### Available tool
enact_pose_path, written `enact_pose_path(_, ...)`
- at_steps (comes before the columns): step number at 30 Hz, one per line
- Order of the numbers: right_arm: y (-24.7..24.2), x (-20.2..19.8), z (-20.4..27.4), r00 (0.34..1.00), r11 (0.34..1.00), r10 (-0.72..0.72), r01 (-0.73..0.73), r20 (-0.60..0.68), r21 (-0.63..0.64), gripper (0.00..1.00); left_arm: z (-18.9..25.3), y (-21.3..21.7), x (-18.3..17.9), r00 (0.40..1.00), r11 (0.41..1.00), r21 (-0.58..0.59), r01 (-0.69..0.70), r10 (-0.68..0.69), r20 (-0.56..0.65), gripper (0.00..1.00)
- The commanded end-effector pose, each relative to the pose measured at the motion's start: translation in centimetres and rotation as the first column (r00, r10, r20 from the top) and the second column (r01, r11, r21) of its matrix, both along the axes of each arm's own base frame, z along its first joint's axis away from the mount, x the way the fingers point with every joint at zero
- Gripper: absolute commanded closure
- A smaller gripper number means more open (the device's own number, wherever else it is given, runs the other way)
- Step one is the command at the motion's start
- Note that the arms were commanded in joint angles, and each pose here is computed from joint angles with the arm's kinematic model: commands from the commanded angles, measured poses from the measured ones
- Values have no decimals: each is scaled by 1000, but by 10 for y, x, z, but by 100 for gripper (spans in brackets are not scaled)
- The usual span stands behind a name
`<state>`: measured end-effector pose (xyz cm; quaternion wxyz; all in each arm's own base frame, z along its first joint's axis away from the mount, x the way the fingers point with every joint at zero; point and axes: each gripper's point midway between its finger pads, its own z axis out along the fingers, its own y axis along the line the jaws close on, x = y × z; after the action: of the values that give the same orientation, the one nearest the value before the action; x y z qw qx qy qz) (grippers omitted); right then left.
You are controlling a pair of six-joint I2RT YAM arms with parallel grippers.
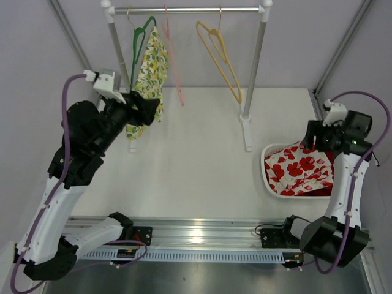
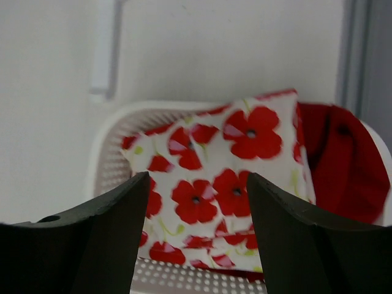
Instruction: Place the skirt on the hanger
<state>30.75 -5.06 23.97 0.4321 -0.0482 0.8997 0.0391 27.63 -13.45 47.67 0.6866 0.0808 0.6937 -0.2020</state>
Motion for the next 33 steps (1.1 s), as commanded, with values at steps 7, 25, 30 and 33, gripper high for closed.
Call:
enact_pose_path(7, -59, -54, -49, 989, 996, -84, 82, -123, -24, 30, -84, -88, -28, 958, 964, -91, 251, -261, -122, 28)
enact_pose_path(25, -102, -47, -84, 971, 981, -190, 182, -144, -64, 32, -140, -116, -42, 913, 949, -64, 308, -313, -261, 29)
enact_pose_path(30, -114, -49, -89, 970, 980, -196, 191, -145, -47, 32, -150, -123, -41, 904, 948, -62, 313, -317, -286, 30)
enact_pose_path(33, -110, -44, -93, 975, 986, -163, 166, -151, 4, 33, -155, -127, -41, 898, 946, -60, 318, -321, -300, 30)
